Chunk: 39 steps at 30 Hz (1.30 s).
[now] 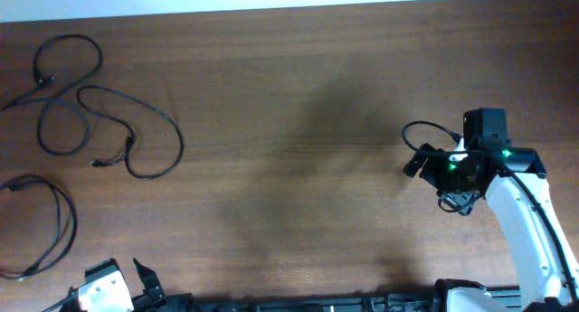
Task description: Untangle cables
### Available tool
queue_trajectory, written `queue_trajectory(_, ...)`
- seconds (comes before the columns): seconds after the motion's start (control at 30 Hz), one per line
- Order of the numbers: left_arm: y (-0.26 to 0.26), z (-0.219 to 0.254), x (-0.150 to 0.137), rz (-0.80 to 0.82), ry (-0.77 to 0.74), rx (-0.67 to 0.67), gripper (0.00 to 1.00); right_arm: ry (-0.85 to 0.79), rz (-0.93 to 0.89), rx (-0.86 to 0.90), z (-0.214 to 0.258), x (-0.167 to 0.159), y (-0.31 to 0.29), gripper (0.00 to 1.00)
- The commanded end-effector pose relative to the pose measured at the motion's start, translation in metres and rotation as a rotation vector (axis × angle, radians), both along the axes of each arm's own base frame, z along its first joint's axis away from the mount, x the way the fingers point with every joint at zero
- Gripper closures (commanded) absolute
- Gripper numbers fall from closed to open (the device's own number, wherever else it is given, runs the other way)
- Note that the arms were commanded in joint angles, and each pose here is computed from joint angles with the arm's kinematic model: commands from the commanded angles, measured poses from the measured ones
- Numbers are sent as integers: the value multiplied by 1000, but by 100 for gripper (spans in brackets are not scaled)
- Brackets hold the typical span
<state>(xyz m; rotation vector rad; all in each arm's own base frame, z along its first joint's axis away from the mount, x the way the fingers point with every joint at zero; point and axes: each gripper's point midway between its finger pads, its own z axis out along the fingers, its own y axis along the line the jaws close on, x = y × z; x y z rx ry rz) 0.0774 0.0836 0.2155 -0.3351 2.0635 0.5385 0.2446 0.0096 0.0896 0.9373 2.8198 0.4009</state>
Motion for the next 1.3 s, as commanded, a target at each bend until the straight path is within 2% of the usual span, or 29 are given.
queue_trajectory(0.0, 2, 2, -2, 12, -9, 9, 1, -2, 9, -7, 0, 0, 0, 1)
queue_trajectory(0.27, 2, 5, 0, 11, -26, 10, 1, -2, 9, -7, 0, 0, 0, 1)
queue_trajectory(0.33, -4, 28, 15, -29, -147, -7, 1, -2, 9, -7, 0, 0, 0, 1)
queue_trajectory(0.37, -25, 55, 34, -154, -283, -51, 1, -2, 9, -7, 0, 0, 0, 1)
queue_trajectory(0.47, -62, 97, 51, -377, -466, -97, 1, -2, 9, -7, 0, 0, 0, 1)
queue_trajectory(0.57, -63, 104, 57, -386, -504, -89, 1, -2, 9, -7, 0, 0, 0, 1)
queue_trajectory(0.63, -62, 92, 73, -371, -518, -139, 1, -2, 9, -7, 0, 0, 0, 1)
queue_trajectory(0.77, -60, 51, 114, -294, -586, -377, 1, -2, 9, -7, 0, 0, 0, 1)
queue_trajectory(0.8, -59, 44, 122, -289, -604, -398, 1, -2, 9, -7, 0, 0, 0, 1)
queue_trajectory(1.03, -57, -13, 160, -299, -650, -388, 1, -2, 9, -7, 0, 0, 0, 1)
queue_trajectory(1.27, -56, -54, 167, -282, -587, -398, 1, -2, 9, -7, 0, 0, 0, 1)
